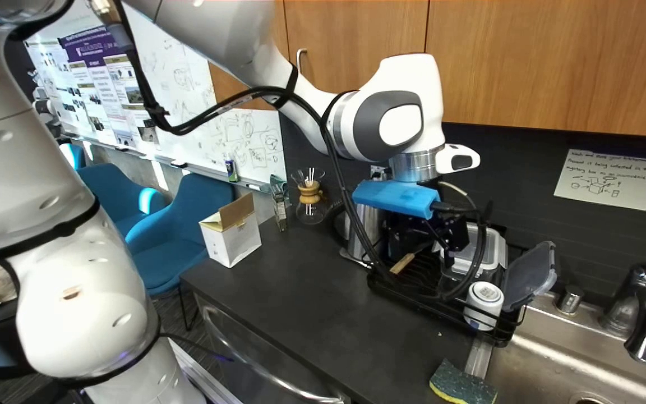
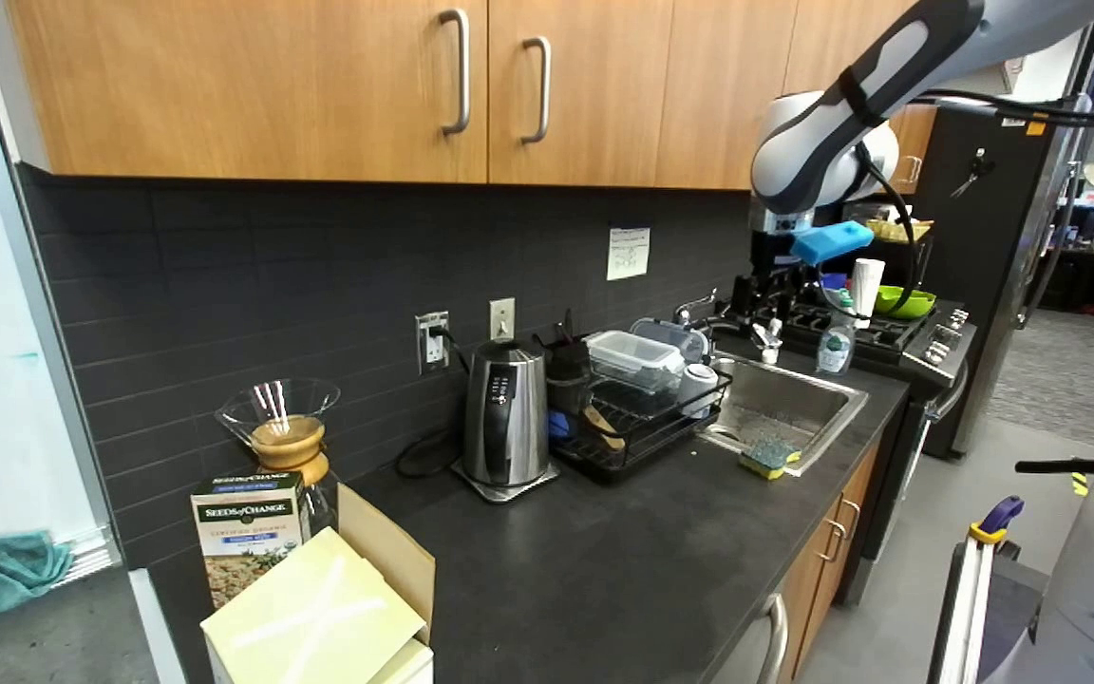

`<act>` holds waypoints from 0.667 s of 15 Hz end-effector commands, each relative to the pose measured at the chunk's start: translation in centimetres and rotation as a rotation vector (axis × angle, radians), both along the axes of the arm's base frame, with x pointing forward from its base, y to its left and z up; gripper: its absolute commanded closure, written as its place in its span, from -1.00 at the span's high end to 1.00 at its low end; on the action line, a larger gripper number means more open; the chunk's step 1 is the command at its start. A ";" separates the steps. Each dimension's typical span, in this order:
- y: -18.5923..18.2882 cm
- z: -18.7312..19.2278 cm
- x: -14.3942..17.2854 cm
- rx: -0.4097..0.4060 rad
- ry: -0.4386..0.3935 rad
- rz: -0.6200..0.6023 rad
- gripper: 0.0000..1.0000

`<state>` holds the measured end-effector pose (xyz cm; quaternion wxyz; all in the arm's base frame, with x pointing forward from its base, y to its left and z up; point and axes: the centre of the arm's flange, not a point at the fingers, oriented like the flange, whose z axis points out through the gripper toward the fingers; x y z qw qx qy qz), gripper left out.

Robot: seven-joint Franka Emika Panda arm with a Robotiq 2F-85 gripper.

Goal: Shift the sponge to the left

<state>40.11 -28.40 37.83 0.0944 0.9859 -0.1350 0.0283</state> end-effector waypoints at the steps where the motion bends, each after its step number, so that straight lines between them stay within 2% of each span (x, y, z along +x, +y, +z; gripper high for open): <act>1: -3.5 0.1 1.7 0.002 0.001 0.043 1.00; 10: -9.8 -0.8 1.7 0.059 0.013 0.207 1.00</act>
